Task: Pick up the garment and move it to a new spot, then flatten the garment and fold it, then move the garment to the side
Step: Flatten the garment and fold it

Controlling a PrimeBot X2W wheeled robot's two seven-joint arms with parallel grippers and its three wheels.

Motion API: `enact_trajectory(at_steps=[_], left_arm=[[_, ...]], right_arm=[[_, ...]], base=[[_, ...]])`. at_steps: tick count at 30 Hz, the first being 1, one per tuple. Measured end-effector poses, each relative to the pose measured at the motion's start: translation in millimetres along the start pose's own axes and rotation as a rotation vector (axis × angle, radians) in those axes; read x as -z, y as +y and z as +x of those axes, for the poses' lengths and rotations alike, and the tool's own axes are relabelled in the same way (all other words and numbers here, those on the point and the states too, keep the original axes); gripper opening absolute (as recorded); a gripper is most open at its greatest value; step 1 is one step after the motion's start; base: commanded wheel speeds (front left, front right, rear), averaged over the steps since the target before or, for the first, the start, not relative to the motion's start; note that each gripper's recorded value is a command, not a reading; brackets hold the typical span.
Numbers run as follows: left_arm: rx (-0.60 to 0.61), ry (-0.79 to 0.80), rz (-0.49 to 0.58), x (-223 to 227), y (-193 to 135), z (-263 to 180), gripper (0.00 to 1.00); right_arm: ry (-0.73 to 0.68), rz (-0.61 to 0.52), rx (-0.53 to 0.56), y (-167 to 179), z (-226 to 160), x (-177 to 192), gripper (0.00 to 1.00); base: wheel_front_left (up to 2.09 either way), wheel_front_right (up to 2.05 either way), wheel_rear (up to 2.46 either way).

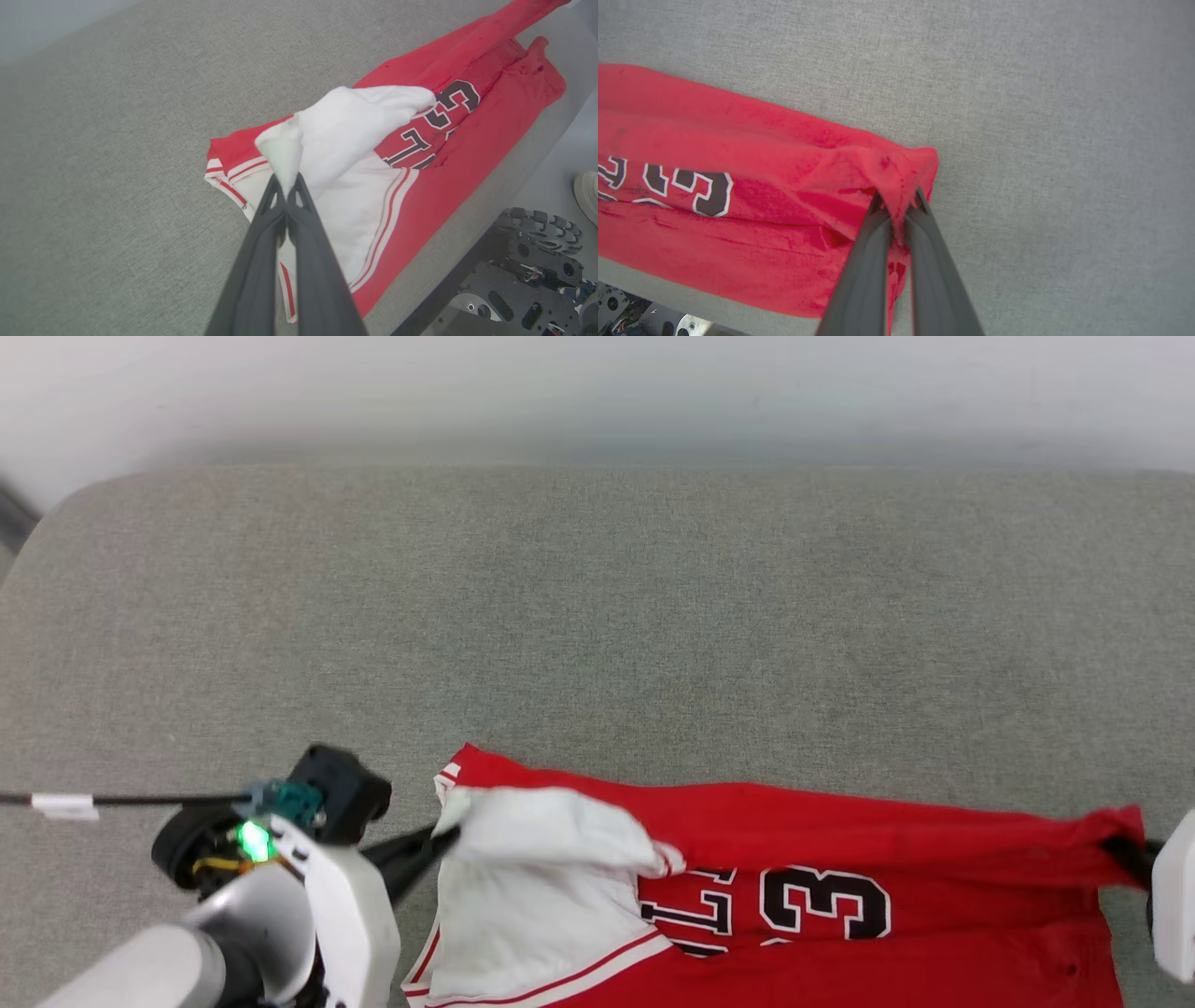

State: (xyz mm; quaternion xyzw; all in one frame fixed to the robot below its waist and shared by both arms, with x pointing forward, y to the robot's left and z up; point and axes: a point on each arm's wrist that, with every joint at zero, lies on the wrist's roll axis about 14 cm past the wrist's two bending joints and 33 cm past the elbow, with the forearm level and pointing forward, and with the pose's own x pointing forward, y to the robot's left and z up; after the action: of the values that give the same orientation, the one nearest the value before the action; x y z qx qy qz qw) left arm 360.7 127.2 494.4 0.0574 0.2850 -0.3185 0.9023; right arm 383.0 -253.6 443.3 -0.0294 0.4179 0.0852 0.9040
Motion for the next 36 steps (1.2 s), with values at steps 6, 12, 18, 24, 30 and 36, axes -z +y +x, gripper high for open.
enact_trajectory(at_steps=[6,12,18,24,30,36], left_arm=[[-0.002,0.123,-0.073,56.8,-13.4,-9.3,0.0],[0.019,0.21,-0.113,89.5,-23.5,-9.9,0.0],[0.038,0.247,-0.124,106.9,-29.0,0.1,0.0],[0.043,0.289,-0.105,120.6,-26.8,7.3,0.07],[0.021,0.258,-0.079,117.7,-22.0,10.5,1.0],[-0.038,0.054,-0.055,72.5,-11.1,10.2,1.0]], right_arm=[[0.078,0.036,-0.022,10.2,-8.4,44.9,0.0],[0.144,-0.005,-0.023,12.8,-7.9,67.9,0.0],[0.177,-0.046,-0.036,17.1,0.1,81.7,0.0],[0.183,-0.042,-0.045,17.2,5.2,87.3,0.22],[0.127,-0.019,-0.062,19.2,3.8,78.3,1.0],[-0.027,0.031,-0.052,9.7,-13.6,37.5,1.0]], base=[[0.0,0.0,0.0],[0.0,0.0,0.0],[0.0,0.0,0.0],[0.0,0.0,0.0],[0.0,0.0,0.0],[0.0,0.0,0.0]])
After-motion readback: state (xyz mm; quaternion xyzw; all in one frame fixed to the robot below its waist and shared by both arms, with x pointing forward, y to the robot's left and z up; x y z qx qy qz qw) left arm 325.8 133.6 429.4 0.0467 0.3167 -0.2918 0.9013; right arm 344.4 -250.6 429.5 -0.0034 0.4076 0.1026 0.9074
